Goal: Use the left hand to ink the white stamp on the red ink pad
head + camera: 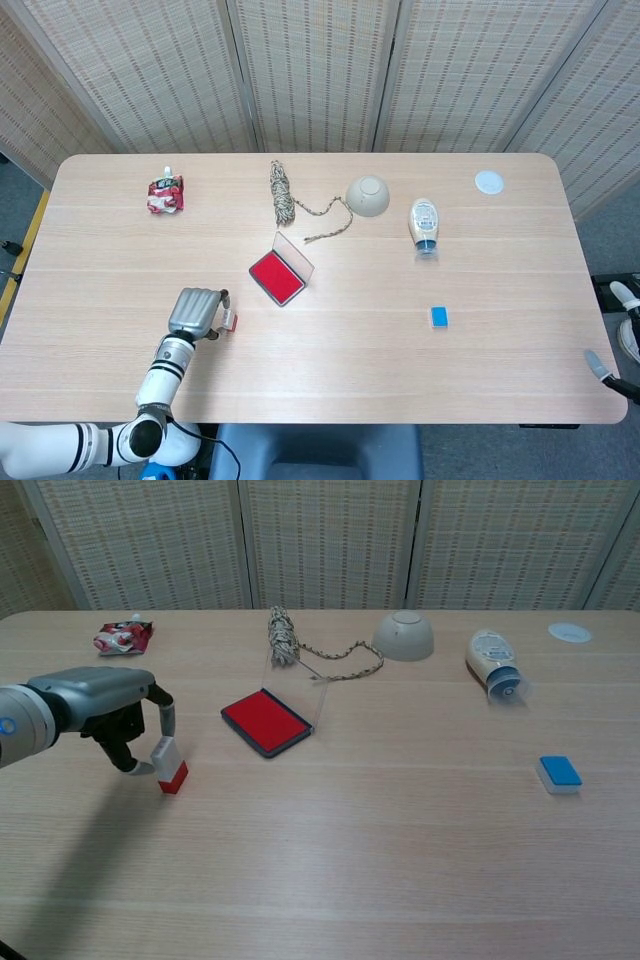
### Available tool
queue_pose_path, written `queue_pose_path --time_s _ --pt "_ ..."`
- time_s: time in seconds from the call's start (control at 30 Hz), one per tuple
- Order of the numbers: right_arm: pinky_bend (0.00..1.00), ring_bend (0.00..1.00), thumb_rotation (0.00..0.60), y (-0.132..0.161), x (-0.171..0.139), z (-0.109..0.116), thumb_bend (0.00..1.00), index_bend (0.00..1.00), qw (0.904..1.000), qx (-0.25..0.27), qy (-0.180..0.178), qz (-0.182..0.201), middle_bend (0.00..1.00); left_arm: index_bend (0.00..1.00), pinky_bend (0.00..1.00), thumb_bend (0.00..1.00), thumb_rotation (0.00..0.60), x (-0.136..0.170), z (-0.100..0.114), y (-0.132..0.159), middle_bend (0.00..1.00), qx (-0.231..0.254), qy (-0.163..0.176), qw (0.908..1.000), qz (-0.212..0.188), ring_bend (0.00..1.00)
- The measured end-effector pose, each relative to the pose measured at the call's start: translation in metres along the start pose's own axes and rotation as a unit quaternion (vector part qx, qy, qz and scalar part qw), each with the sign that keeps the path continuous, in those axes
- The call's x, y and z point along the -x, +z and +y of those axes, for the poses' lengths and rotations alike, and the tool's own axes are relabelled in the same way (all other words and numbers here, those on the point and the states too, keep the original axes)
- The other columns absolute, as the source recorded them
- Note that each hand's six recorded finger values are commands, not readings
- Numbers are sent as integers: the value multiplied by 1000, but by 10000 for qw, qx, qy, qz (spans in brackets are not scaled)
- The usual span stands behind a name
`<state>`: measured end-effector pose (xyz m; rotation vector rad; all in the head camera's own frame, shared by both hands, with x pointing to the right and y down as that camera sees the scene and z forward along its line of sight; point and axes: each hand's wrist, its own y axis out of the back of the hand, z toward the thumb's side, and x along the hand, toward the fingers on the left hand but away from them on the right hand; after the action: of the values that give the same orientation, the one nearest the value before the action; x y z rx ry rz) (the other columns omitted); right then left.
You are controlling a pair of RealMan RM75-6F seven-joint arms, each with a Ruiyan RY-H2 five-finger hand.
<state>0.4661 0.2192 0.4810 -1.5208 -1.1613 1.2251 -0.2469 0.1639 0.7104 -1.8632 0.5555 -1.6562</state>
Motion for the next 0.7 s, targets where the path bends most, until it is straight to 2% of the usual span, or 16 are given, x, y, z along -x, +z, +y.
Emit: queue_pose_path --time_s 0.7 --pt "0 0 600 2 0 -1 263 0 10000 -19 13 35 0 451 801 286 600 -4 -6 12 960 -8 -105 9999 -50 734"
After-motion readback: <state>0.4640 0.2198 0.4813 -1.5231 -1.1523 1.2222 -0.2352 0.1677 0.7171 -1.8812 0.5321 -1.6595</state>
